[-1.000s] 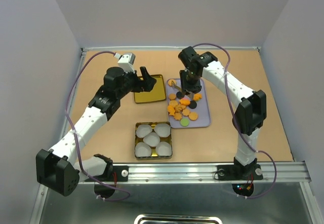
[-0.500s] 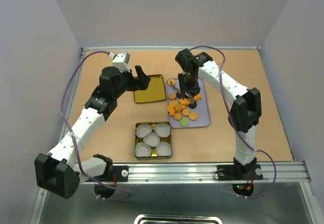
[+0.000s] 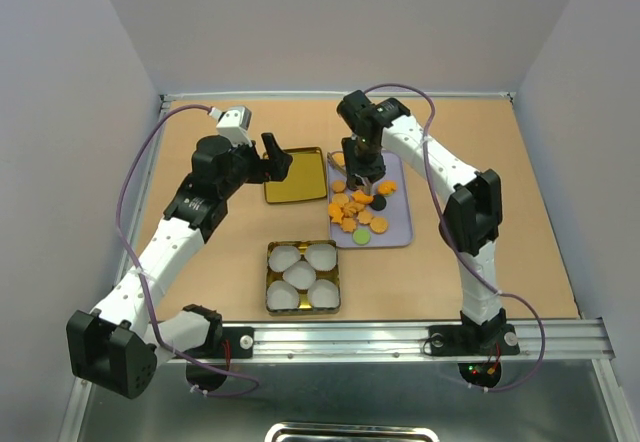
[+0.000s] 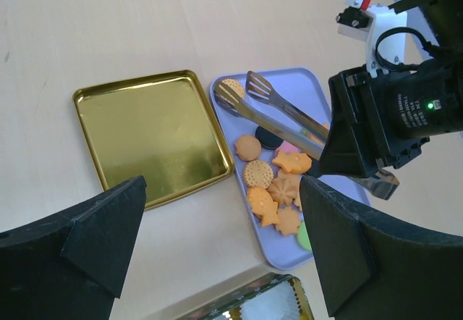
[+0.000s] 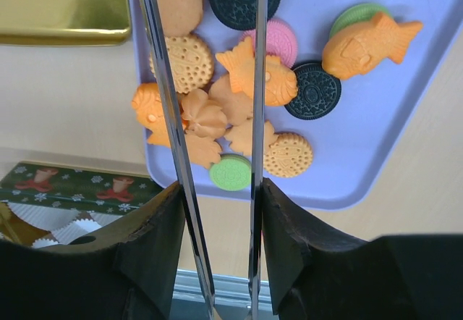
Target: Pack the cookies
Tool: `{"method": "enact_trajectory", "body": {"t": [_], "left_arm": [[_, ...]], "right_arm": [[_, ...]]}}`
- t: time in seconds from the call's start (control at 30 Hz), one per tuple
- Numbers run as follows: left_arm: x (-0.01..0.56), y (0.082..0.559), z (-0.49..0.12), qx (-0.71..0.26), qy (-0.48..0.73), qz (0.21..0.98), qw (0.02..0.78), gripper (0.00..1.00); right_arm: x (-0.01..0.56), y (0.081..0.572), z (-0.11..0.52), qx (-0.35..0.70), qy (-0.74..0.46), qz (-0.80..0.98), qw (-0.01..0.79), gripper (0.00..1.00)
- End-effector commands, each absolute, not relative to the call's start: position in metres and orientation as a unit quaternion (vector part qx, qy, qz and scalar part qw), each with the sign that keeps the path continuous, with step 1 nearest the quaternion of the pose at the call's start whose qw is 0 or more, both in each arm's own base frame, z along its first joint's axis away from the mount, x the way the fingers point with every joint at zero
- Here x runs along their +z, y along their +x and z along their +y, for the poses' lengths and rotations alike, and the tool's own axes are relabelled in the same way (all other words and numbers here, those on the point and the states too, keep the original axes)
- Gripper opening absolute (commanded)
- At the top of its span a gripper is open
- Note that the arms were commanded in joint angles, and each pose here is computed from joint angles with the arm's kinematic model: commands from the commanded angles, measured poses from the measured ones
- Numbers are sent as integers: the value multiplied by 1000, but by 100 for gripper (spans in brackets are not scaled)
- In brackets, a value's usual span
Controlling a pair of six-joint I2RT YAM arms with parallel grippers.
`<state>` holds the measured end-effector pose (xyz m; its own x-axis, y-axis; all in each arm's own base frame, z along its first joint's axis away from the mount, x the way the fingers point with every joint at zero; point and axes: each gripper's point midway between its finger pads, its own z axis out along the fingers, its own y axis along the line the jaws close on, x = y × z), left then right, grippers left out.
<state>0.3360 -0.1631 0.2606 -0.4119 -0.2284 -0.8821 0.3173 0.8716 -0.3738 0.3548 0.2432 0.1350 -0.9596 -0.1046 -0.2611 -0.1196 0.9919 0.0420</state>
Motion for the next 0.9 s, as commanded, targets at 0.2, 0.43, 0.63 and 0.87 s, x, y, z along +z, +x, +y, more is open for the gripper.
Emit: {"method": "enact_trajectory", "body": {"t": [0.2, 0.43, 0.63, 0.87], "left_arm": [[280, 334, -157, -251, 33, 781, 571, 99], [275, 334, -157, -251, 32, 784, 567, 99], [275, 336, -158, -252, 31, 785, 566, 99], [276, 335, -156, -248, 30, 784, 568, 99]], "right_arm": [[146, 360, 247, 22, -66, 986, 151, 49], [138, 356, 241, 9, -67, 987, 143, 49], [129, 359, 247, 15, -71, 988, 138, 48], [128, 359, 255, 26, -77, 987, 138, 41]]}}
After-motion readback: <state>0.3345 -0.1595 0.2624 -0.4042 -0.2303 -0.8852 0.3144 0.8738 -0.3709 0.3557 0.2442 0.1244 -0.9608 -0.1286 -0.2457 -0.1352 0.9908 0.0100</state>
